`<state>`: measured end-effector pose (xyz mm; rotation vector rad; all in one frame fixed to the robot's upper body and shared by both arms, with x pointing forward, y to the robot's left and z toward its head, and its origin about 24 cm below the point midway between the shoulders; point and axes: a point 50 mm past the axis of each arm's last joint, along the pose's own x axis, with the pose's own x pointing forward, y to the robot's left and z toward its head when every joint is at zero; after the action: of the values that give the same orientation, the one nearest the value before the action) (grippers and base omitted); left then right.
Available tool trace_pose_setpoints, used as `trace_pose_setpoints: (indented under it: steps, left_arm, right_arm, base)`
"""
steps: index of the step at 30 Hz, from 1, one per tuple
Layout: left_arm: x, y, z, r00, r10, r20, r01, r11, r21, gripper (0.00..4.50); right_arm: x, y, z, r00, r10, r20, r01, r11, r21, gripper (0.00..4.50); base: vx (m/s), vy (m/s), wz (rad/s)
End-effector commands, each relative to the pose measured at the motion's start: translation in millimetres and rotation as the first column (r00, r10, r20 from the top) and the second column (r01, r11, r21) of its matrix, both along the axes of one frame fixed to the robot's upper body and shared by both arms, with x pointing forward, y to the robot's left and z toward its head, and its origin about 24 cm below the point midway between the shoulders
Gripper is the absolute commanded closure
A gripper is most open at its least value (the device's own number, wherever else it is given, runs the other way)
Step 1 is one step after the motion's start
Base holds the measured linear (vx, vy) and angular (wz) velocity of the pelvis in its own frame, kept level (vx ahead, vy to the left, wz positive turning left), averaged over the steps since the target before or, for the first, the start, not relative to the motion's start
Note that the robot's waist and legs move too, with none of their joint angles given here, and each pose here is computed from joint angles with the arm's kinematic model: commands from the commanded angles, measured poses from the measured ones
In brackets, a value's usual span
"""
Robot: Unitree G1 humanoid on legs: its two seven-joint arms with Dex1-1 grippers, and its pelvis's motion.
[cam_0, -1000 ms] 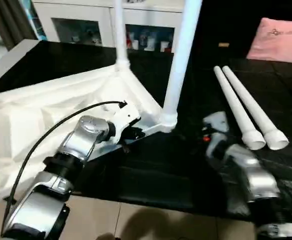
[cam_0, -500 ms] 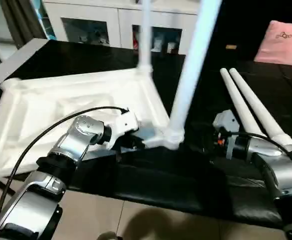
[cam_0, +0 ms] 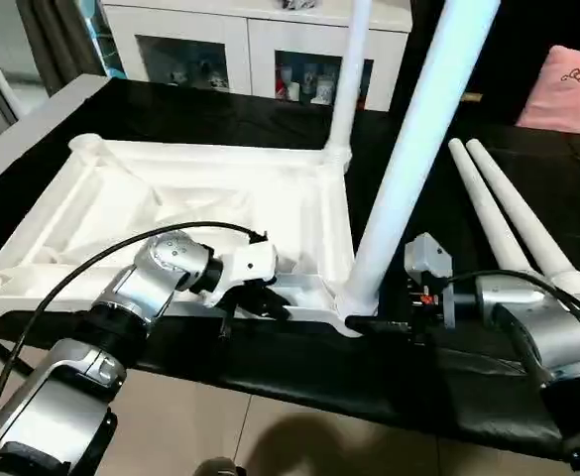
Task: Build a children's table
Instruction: Rotate leg to tighten
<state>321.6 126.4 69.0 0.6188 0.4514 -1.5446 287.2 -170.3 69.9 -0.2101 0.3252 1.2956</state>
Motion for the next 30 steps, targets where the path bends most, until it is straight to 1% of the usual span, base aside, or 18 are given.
trace_pose_setpoints:
  steps: [1,2,4,6,8,11,12,13,17,26,30]
  left_arm:
    - [-3.3,-5,1.8,0.997,-0.074,0.015,0.073,0.997,0.034,4.5]
    - [-3.5,-5,1.6,0.997,-0.075,0.015,0.075,0.997,0.036,4.5]
    - [-3.6,-4,1.3,0.997,-0.078,0.014,0.077,0.996,0.038,4.5]
    - [-3.8,-4,0.9,0.997,-0.081,0.013,0.08,0.996,0.04,4.5]
    - [-3.7,-4,0.8,0.997,-0.081,0.011,0.081,0.996,0.042,4.5]
    - [-3.6,-4,0.2,0.997,-0.082,0.011,0.082,0.996,0.046,4.5]
    - [-3.5,-4,-0.1,0.997,-0.082,0.011,0.082,0.995,0.048,4.5]
    - [-3.5,-4,-0.1,0.997,-0.082,0.011,0.082,0.995,0.048,4.5]
    - [-3.3,-3,-1.1,0.997,-0.081,0.009,0.081,0.995,0.054,4.5]
    - [-2.3,-2,-2.7,0.997,-0.071,-0.001,0.071,0.996,0.057,4.5]
    - [0.0,-3,-3.1,1.0,-0.02,-0.022,0.021,0.999,0.027,4.5]
  right_arm:
    - [0.5,2.6,0.5,1.0,0.028,0.002,-0.028,1.0,-0.002,0.38]
    - [0.3,2.6,-0.1,1.0,0.03,0.001,-0.03,1.0,-0.002,0.41]
    - [-0.2,2.7,-0.8,0.999,0.034,-0.003,-0.034,0.999,0.0,0.8]
    - [-1.3,2.1,-2.5,0.999,0.04,-0.01,-0.04,0.999,0.001,0.82]
    - [-1.9,1.4,-4.0,0.999,0.043,-0.016,-0.043,0.999,0.002,1.16]
    - [-2.8,0.2,-5.9,0.999,0.048,-0.024,-0.048,0.999,0.001,1.29]
    - [-3.5,-0.4,-7.0,0.998,0.049,-0.027,-0.049,0.999,0.0,1.5]
    - [-3.5,-0.4,-7.0,0.998,0.049,-0.027,-0.049,0.999,0.0,1.6]
    - [-6.3,-1.1,-11.0,0.998,0.051,-0.039,-0.051,0.999,0.001,1.77]
    - [-7.8,0.1,-14.8,0.998,0.048,-0.047,-0.047,0.999,0.004,1.83]
    - [-8.1,1.6,-19.2,0.997,-0.009,-0.071,0.012,0.999,0.035,1.83]
  base:
    - [0.0,0.0,0.0]
    - [0.0,0.0,0.0]
    - [0.0,0.0,0.0]
    - [0.0,0.0,0.0]
    - [0.0,0.0,0.0]
    - [0.0,0.0,0.0]
    - [0.0,0.0,0.0]
    - [0.0,0.0,0.0]
    - [0.0,0.0,0.0]
    - [0.0,0.0,0.0]
    - [0.0,0.0,0.0]
